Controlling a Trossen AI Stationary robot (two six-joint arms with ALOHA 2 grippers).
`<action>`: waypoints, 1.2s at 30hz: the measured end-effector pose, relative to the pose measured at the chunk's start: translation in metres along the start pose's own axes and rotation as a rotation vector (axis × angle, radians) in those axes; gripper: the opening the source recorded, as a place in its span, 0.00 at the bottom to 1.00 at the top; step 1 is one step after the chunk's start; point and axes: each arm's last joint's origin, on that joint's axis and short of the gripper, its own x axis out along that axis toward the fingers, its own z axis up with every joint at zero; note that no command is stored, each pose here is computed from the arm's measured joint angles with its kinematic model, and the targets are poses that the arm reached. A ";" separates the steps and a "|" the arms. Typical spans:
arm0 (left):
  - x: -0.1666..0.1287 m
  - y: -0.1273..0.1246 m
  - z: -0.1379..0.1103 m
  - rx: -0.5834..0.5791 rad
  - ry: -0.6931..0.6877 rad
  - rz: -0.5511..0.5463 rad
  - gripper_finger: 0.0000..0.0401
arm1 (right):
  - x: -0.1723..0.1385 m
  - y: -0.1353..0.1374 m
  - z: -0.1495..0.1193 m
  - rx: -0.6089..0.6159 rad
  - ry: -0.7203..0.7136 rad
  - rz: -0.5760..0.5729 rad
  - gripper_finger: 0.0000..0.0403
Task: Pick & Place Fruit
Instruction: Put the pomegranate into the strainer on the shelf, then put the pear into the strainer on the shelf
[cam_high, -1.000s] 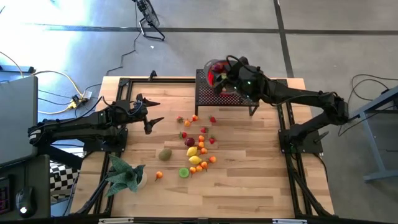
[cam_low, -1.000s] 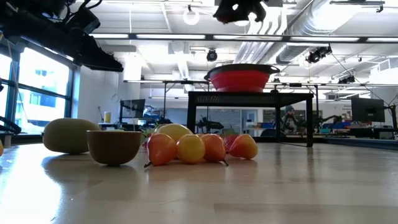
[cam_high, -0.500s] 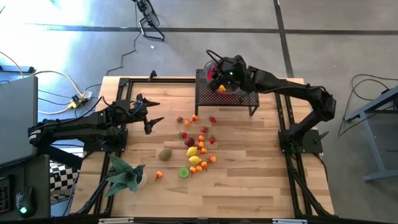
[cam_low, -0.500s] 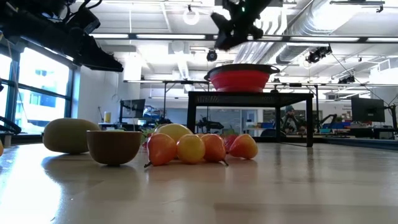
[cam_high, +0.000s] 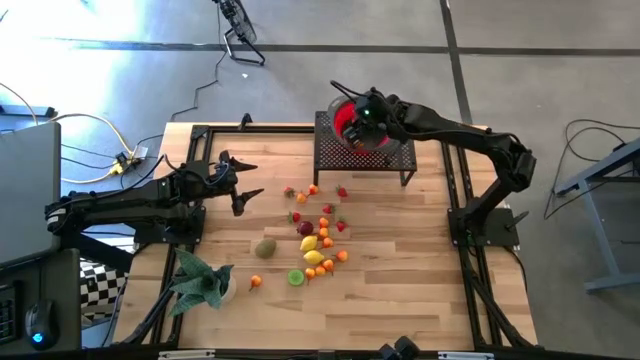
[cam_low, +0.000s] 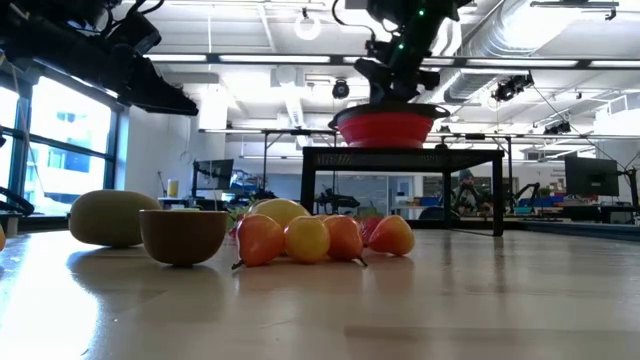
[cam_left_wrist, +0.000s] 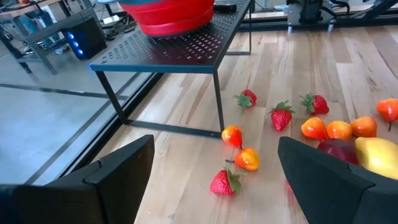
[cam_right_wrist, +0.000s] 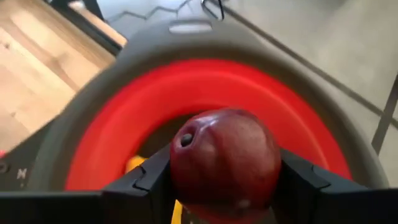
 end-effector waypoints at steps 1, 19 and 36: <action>0.000 0.000 0.000 0.000 0.000 0.000 0.84 | 0.000 -0.002 -0.001 0.005 0.013 -0.003 0.47; 0.000 0.000 0.000 0.001 0.002 0.005 0.84 | 0.002 -0.006 -0.005 -0.004 0.081 0.038 0.49; 0.000 0.000 -0.001 0.002 0.006 0.003 0.84 | -0.003 0.000 -0.007 -0.042 0.071 0.039 0.72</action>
